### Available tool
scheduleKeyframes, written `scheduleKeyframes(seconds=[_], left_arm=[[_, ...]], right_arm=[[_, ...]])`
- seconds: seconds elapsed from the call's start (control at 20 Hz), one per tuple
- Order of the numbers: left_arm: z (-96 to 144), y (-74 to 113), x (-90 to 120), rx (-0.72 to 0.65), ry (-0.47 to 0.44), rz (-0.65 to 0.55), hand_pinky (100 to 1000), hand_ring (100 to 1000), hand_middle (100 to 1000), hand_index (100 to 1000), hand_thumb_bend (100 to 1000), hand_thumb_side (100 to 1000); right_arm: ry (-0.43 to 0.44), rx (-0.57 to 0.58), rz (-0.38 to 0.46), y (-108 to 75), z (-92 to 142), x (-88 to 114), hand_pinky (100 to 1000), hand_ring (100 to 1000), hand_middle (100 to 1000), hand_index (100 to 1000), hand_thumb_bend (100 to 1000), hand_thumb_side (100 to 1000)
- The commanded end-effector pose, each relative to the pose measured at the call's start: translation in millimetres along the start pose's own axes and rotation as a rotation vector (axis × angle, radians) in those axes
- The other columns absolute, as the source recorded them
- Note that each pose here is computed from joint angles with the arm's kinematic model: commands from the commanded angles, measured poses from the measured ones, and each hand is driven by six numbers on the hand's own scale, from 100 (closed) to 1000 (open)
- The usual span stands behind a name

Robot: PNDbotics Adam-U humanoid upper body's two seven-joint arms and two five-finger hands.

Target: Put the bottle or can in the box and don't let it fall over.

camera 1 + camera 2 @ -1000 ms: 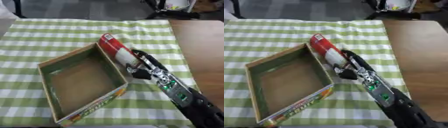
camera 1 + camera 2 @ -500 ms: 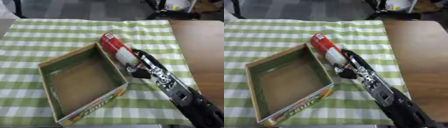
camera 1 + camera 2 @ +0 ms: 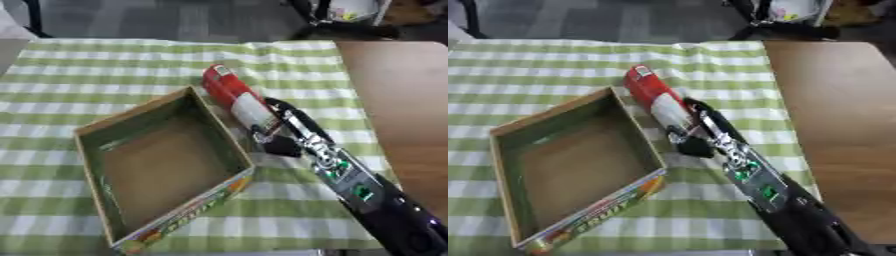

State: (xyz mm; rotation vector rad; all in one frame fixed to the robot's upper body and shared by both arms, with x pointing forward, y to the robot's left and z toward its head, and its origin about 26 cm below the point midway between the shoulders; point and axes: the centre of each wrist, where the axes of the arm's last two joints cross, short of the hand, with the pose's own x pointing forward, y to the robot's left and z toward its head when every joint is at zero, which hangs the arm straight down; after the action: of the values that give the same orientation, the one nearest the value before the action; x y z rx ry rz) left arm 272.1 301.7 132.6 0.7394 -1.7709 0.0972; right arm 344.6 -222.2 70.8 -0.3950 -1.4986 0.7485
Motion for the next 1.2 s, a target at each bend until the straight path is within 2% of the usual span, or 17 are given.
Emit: scheduleKeyframes(seconds=[0.05, 0.2, 0.25, 0.5, 0.85, 1.2], left_arm=[[-2.8, 3.0, 5.4, 0.006, -0.025, 0.007, 579, 574, 668, 678, 100, 742], [-2.8, 3.1, 5.4, 0.006, -0.025, 0.007, 579, 575, 669, 678, 100, 742], [-2.7, 3.0, 5.3, 0.006, -0.024, 0.007, 579, 575, 669, 678, 100, 741], [-2.6, 3.2, 4.9, 0.007, -0.023, 0.009, 580, 577, 670, 678, 100, 741], [-2.5, 3.2, 4.8, 0.006, -0.022, 0.013, 585, 579, 672, 676, 100, 738], [-2.6, 3.4, 4.6, 0.003, -0.022, 0.014, 589, 581, 673, 676, 103, 738]], right_arm=[[0.013, 0.012, -0.008, 5.5, 1.6, -6.6, 464, 938, 1000, 1000, 100, 100], [-0.027, -0.017, -0.004, 2.8, 1.5, -1.5, 389, 929, 998, 1000, 100, 100], [-0.040, -0.028, 0.000, 1.9, 1.5, 0.1, 330, 927, 1000, 1000, 100, 100], [-0.073, -0.053, 0.035, 0.3, 0.9, 3.0, 323, 926, 1000, 1000, 100, 100], [-0.056, -0.087, 0.054, 1.3, -0.7, 2.2, 220, 846, 973, 1000, 100, 100], [-0.054, -0.111, 0.045, 2.6, -1.8, 3.1, 218, 838, 971, 1000, 100, 100]])
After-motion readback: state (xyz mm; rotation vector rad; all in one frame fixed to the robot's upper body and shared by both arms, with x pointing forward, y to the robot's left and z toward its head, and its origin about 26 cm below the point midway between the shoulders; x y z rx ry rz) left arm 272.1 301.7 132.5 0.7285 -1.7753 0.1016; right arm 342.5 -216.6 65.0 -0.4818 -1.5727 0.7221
